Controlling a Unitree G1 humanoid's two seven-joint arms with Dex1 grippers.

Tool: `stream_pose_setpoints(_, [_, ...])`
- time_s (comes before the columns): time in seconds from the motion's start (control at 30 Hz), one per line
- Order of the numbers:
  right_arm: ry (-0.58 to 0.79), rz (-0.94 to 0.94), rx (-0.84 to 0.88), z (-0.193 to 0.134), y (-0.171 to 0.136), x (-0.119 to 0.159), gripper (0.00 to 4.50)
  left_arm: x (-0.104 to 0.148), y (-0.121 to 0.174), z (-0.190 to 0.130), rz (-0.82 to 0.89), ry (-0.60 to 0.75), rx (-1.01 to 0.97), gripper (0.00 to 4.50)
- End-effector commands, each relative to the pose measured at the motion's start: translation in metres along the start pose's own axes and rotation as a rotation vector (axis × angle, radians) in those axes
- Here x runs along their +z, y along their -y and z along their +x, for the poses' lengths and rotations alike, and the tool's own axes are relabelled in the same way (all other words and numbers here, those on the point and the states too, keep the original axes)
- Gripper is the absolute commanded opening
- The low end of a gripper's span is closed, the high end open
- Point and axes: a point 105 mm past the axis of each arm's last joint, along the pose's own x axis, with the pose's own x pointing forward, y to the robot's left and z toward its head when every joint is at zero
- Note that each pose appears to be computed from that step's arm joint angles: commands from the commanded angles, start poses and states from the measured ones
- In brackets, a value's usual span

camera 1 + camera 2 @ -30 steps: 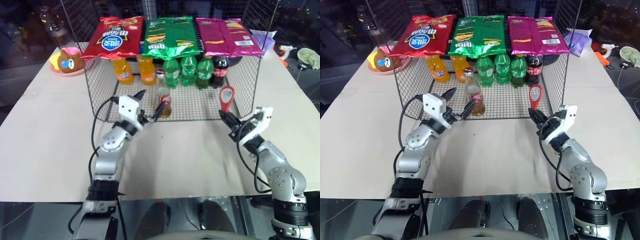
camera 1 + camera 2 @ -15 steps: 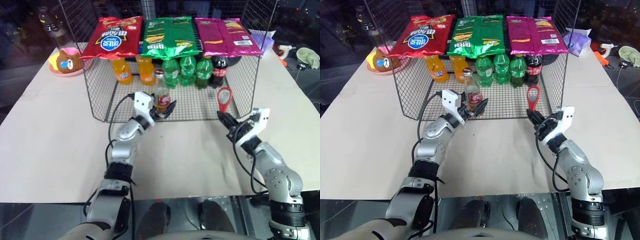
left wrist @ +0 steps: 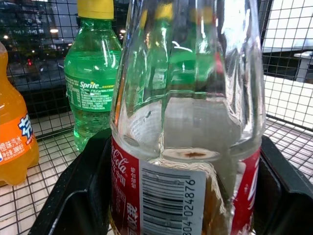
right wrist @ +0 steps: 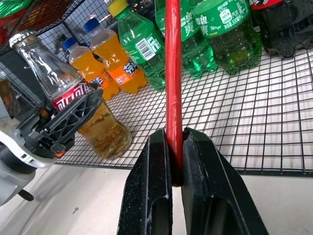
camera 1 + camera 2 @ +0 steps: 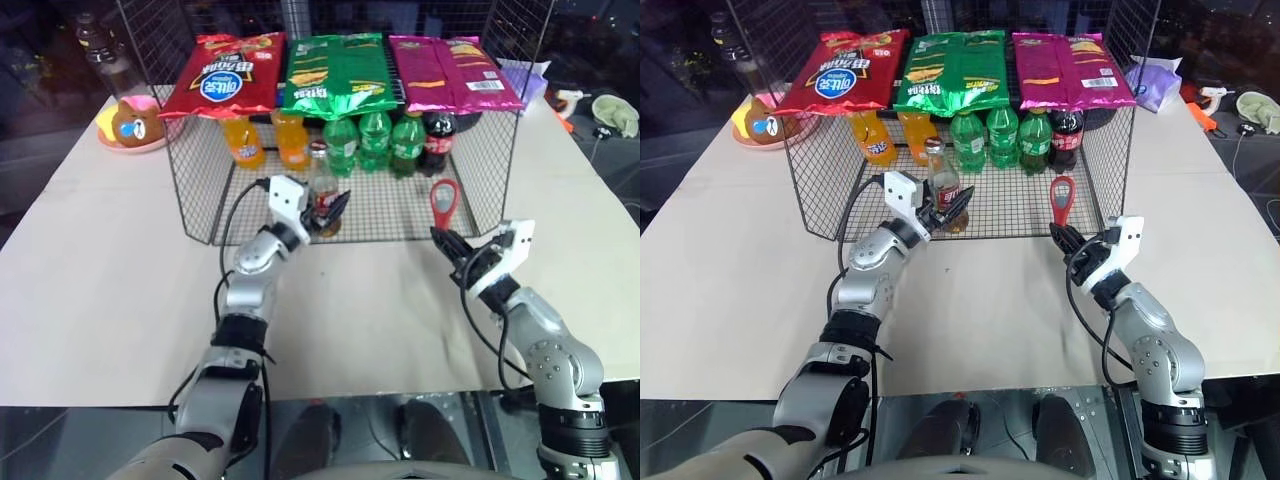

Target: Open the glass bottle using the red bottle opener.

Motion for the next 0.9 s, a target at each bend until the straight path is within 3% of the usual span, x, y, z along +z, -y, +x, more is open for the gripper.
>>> stream_pose_setpoints(0.03, [0.048, -0.04, 0.036, -0.001, -0.008, 0.014, 0.0, 0.045, 0.002, -0.001, 0.072, 0.116, -0.013, 2.8])
stream_pose_setpoints(0.17, [0.06, -0.06, 0.012, -0.003, 0.001, 0.02, 0.0, 0.07, 0.008, -0.015, 0.072, 0.133, -0.036, 2.8])
stream_pose_setpoints(0.3, [0.075, -0.087, -0.003, -0.002, 0.007, 0.028, 0.0, 0.072, 0.034, -0.029, 0.062, 0.084, -0.128, 2.8])
stream_pose_setpoints(0.67, [0.066, -0.116, 0.006, 0.0, 0.004, 0.026, 0.0, 0.034, 0.068, -0.035, -0.011, 0.011, -0.149, 2.8])
stream_pose_setpoints(0.9, [0.08, -0.121, 0.015, 0.002, 0.001, 0.032, 0.0, 0.018, 0.074, -0.039, -0.023, -0.001, -0.142, 2.8])
